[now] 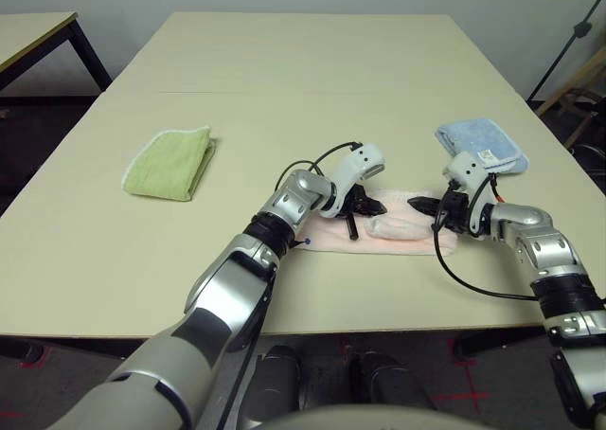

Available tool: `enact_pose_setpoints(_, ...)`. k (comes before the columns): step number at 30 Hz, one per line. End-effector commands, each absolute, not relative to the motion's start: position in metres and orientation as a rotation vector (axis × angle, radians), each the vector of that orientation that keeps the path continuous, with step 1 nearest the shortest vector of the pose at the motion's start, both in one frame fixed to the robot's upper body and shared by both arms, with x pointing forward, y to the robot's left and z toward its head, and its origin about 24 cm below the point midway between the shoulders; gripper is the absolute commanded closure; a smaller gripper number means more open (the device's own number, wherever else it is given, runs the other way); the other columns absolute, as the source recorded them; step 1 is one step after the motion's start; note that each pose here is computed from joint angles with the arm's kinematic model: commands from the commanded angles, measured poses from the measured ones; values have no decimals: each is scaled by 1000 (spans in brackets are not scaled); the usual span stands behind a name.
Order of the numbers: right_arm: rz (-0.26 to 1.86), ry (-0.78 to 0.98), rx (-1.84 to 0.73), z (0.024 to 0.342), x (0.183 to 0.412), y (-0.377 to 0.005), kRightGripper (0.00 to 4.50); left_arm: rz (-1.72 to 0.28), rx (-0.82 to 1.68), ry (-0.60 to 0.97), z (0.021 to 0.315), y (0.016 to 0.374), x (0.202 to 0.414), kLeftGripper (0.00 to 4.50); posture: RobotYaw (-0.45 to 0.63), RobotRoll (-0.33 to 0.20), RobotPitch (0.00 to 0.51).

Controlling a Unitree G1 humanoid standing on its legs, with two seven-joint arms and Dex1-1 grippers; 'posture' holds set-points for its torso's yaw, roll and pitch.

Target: Fold the towel and set it aside.

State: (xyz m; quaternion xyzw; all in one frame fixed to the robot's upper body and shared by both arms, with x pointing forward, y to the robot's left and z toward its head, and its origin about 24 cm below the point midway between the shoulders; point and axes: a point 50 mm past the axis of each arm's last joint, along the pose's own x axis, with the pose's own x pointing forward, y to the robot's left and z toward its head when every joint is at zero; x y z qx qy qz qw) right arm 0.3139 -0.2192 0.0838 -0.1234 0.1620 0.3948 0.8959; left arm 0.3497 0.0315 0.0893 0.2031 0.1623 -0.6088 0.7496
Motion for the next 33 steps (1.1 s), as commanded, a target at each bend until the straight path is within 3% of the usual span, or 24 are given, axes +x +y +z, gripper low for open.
enact_pose_setpoints(1,844,273,-203,98,315,-219,4500,-1305,260,343,100,37,350,4477,65,0,111)
enact_pose_setpoints(3,886,235,-183,112,314,-218,4125,-1302,182,309,114,43,348,4500,72,0,114)
enact_pose_setpoints(6,961,157,-207,133,310,-217,3280,-1247,55,283,137,61,342,3868,77,0,115)
enact_pose_setpoints(12,1121,121,-297,159,298,-222,1141,-962,-122,364,157,114,321,1894,128,0,126)
enact_pose_setpoints(15,1182,126,-404,171,295,-230,85,-877,-228,429,164,145,298,936,160,0,128)
enact_pose_setpoints(18,1199,128,-486,174,296,-235,0,-808,-282,482,165,163,279,18,192,0,126)
enact_pose_setpoints(27,1265,30,-581,181,300,-246,0,-707,-377,626,136,195,232,18,240,0,112)
enact_pose_setpoints(33,1314,-46,-609,189,294,-256,0,-603,-447,707,114,199,224,18,221,0,117)
